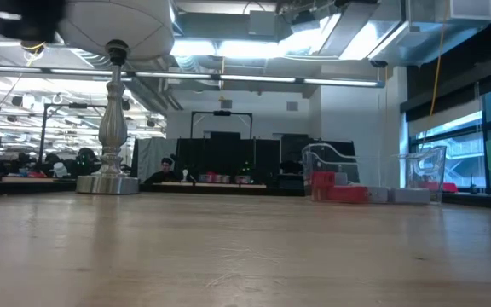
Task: Pick & Place Office items
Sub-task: Return to Home Position
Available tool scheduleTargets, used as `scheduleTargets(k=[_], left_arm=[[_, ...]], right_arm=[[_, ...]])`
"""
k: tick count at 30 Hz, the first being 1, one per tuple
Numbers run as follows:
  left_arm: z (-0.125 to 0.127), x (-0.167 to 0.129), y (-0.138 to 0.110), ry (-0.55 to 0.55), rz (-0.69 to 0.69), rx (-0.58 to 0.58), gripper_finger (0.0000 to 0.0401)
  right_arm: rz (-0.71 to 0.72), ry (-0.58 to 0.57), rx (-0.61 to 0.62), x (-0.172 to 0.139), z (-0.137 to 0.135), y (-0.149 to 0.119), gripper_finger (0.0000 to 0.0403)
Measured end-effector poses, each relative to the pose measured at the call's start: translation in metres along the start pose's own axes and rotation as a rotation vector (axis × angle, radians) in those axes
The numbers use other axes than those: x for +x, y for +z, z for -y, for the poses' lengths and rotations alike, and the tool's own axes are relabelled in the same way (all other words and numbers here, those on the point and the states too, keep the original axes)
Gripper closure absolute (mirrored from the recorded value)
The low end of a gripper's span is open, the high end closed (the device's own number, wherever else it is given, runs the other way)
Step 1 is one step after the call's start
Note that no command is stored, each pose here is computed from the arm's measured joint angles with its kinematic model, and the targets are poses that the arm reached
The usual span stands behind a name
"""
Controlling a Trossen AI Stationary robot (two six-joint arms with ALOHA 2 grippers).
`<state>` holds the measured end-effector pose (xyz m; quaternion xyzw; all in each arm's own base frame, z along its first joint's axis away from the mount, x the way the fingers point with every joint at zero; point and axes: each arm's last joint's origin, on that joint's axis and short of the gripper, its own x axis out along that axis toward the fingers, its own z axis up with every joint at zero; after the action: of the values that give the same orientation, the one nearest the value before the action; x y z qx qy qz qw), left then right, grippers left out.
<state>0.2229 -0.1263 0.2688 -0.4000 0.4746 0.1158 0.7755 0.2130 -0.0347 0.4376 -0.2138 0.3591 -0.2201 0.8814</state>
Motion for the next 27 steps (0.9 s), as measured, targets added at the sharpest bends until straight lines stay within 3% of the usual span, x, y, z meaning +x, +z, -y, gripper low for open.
scheduleTargets(k=[5,12,19,27], left_arm=[[-0.005,-0.025,0.035,0.049,0.291,0.179,0.0257],[-0.024,-0.055,0.064,0.220,0.544,0.374,0.0258],[-0.037,-0.074,0.076,0.343,0.652,0.447,0.0258],[-0.045,-0.080,0.085,0.447,0.704,0.466,0.0258]], right_arm=[[0.025,0.115,0.018,0.007,0.010,-0.004,0.0096],[0.111,0.344,0.203,0.009,0.051,-0.028,0.0096],[0.122,0.389,0.309,0.014,0.076,-0.054,0.0096],[0.155,0.457,0.440,0.026,0.058,-0.101,0.0096]])
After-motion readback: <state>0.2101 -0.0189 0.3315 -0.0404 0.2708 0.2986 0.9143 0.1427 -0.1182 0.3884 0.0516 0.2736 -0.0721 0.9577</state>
